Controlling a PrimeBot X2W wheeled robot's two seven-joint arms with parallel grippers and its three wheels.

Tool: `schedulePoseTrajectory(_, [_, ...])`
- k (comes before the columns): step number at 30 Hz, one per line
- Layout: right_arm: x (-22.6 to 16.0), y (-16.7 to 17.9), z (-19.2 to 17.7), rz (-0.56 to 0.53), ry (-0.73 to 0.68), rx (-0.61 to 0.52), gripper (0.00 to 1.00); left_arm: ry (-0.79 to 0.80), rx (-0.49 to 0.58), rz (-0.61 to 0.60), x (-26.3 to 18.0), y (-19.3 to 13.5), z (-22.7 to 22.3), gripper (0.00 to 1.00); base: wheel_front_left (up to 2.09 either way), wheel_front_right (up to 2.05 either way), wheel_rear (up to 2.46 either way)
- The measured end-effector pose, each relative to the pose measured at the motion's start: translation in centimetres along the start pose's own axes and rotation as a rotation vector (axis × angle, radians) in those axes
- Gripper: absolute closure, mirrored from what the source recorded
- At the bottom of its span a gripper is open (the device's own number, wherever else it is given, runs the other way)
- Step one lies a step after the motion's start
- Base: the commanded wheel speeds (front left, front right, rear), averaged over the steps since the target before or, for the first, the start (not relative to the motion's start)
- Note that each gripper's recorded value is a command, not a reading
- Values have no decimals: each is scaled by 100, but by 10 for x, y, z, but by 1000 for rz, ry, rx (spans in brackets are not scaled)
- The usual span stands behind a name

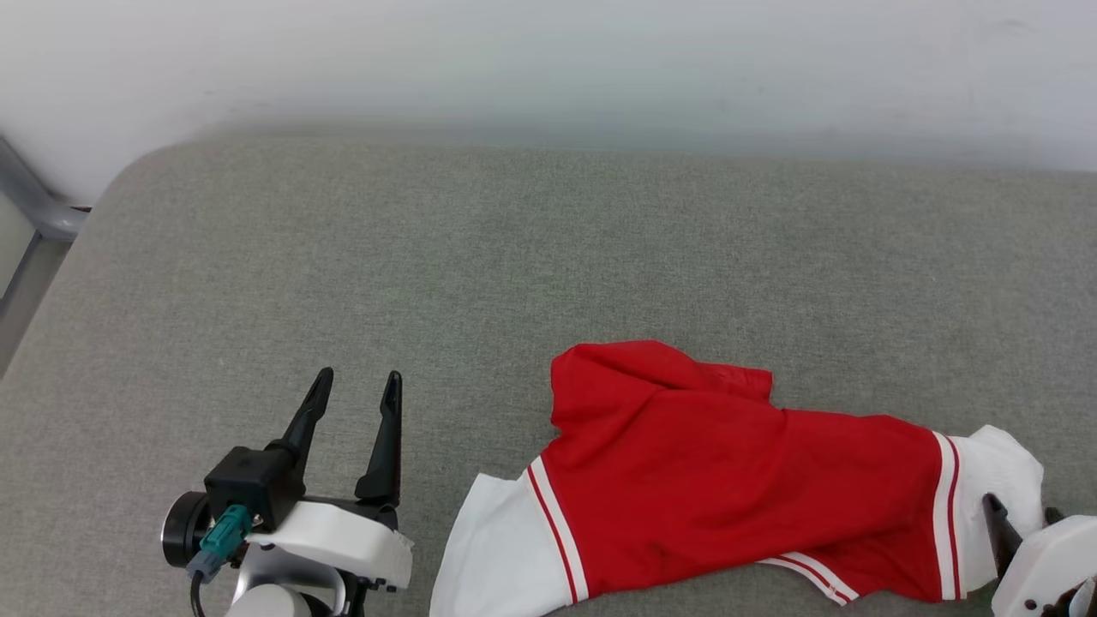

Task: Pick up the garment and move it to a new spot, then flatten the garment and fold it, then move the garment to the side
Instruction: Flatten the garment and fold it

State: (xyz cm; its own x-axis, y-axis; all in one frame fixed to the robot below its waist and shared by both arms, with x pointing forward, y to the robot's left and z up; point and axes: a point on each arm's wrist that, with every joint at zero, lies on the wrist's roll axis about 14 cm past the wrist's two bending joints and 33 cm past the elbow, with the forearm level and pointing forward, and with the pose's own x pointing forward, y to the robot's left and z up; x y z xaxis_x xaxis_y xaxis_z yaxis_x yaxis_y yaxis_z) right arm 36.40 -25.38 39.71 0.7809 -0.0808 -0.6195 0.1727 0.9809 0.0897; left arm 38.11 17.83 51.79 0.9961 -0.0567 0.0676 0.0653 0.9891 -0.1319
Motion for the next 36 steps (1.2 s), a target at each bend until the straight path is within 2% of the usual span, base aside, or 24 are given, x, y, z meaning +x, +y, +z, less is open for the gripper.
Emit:
schedulePoseTrajectory(7, [-20, 3, 45, 6, -296, 13, 0, 4, -2, 12, -12, 3, 1, 0, 0, 0, 0])
schedulePoseTrajectory(14, [-58, 25, 83, 64, -553, -28, 0, 28, 11, 26, -26, 7, 0, 0, 0, 0, 0])
schedulePoseTrajectory(19, [-85, 53, 98, 148, -679, -66, 0, 52, 16, 32, -33, 9, -2, 0, 0, 0, 0])
schedulePoseTrajectory(23, [-99, 68, 99, 200, -721, -72, 0, 104, 17, 24, -35, 9, -10, 0, 0, 0, 0])
schedulePoseTrajectory(28, [-108, 77, 95, 239, -732, -55, 0, 272, 12, -24, -39, 4, -36, 0, 0, 0, 0])
schedulePoseTrajectory(36, [-110, 79, 88, 248, -702, -50, 0, 722, 20, -196, -64, -23, -95, 0, 0, 0, 0])
